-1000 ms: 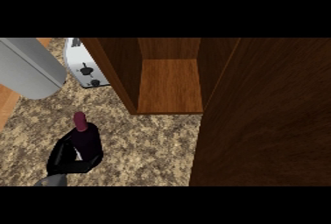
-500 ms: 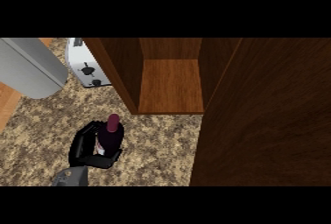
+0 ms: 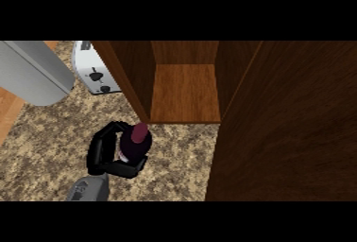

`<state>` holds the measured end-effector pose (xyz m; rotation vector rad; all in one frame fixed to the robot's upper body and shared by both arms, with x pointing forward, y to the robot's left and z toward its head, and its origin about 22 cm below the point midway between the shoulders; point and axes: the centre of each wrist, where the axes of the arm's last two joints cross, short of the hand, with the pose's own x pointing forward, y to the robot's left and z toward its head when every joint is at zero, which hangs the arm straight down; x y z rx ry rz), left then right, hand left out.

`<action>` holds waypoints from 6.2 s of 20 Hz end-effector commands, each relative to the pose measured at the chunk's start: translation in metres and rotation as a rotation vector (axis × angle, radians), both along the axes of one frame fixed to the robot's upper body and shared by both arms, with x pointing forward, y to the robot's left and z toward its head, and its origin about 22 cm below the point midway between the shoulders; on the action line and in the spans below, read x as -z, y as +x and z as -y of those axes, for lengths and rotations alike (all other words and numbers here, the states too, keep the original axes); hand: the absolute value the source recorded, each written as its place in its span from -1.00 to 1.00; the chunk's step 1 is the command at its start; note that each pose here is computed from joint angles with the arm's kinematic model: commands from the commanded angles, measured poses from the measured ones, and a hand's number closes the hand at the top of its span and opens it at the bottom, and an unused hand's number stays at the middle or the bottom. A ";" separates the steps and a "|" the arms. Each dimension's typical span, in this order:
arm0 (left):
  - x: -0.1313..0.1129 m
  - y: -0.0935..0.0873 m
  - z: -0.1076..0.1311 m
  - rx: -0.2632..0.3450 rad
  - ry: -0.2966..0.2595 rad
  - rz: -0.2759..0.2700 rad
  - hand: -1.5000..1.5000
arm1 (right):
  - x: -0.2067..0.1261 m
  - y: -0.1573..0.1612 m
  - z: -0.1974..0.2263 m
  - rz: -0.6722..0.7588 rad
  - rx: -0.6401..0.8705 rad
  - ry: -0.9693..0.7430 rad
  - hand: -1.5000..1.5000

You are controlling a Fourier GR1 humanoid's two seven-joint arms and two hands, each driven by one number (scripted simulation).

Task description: Pick up the wine, place it into the cabinet and close the cabinet

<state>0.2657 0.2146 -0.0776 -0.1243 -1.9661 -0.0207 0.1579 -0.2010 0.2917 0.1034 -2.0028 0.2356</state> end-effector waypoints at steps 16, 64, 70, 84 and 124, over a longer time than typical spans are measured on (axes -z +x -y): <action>-0.175 0.011 0.119 0.072 -0.129 -0.020 1.00 | 0.007 -0.018 0.005 -0.016 -0.085 0.006 -1.00; -0.073 0.105 0.134 -0.168 0.211 -0.099 1.00 | 0.010 0.006 0.012 -0.016 -0.101 0.021 -1.00; -0.080 0.127 0.124 -0.191 0.170 -0.055 1.00 | 0.000 0.005 0.009 -0.007 -0.103 0.017 -1.00; -0.079 0.143 0.112 -0.230 0.073 -0.136 1.00 | 0.000 0.003 0.003 -0.015 -0.111 0.023 -1.00; -0.038 0.128 0.083 -0.321 -0.094 -0.343 1.00 | 0.008 0.010 0.000 0.005 -0.184 0.026 -1.00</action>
